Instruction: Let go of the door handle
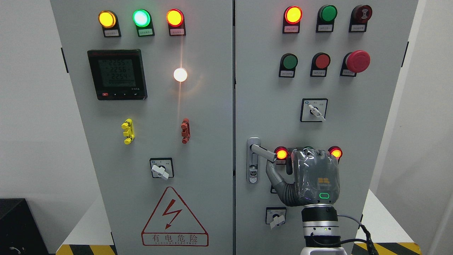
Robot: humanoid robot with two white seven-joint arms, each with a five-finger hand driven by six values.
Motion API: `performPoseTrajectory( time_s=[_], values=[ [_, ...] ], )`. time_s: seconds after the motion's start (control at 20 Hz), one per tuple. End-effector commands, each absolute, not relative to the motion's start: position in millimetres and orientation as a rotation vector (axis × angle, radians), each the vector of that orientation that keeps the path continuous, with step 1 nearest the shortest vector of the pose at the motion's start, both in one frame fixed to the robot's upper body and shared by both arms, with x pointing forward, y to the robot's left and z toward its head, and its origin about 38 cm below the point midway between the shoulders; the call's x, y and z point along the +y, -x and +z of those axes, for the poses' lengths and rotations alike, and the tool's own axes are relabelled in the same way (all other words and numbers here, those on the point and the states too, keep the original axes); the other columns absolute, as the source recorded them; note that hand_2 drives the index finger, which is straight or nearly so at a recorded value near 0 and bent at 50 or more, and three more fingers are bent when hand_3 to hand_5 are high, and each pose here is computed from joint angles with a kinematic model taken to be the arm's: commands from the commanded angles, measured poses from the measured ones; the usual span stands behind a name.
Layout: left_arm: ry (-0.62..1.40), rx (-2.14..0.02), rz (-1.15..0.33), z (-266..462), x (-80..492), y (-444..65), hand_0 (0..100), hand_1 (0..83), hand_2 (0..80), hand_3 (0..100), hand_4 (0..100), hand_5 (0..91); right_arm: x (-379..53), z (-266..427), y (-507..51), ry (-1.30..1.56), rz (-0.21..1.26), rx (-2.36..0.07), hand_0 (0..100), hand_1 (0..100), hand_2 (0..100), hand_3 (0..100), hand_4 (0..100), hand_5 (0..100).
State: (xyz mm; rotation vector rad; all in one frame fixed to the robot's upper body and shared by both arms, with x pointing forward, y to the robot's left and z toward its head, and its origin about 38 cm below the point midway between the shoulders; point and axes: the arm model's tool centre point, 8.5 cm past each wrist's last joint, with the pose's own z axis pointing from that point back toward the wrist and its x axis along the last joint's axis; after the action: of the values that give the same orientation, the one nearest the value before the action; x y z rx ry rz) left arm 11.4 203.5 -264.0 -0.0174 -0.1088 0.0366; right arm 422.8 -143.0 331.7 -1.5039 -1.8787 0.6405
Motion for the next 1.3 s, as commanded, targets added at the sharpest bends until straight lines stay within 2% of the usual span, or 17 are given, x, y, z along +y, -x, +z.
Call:
performPoseTrajectory(
  time_s=[0.0, 1.25],
  values=[
    [0.013, -0.106, 0.033, -263.3, 204.8, -18.1, 12, 55.6, 0.0, 0, 0, 0.0, -144.0, 334.8, -423.1, 1.507, 0.634, -1.884, 50, 31, 88, 100, 100, 100],
    [0.013, -0.106, 0.033, -263.3, 204.8, -18.1, 12, 55.6, 0.0, 0, 0, 0.0, -142.4, 328.9, -419.4, 1.501, 0.642, -1.888, 49, 30, 88, 100, 100, 100]
  ],
)
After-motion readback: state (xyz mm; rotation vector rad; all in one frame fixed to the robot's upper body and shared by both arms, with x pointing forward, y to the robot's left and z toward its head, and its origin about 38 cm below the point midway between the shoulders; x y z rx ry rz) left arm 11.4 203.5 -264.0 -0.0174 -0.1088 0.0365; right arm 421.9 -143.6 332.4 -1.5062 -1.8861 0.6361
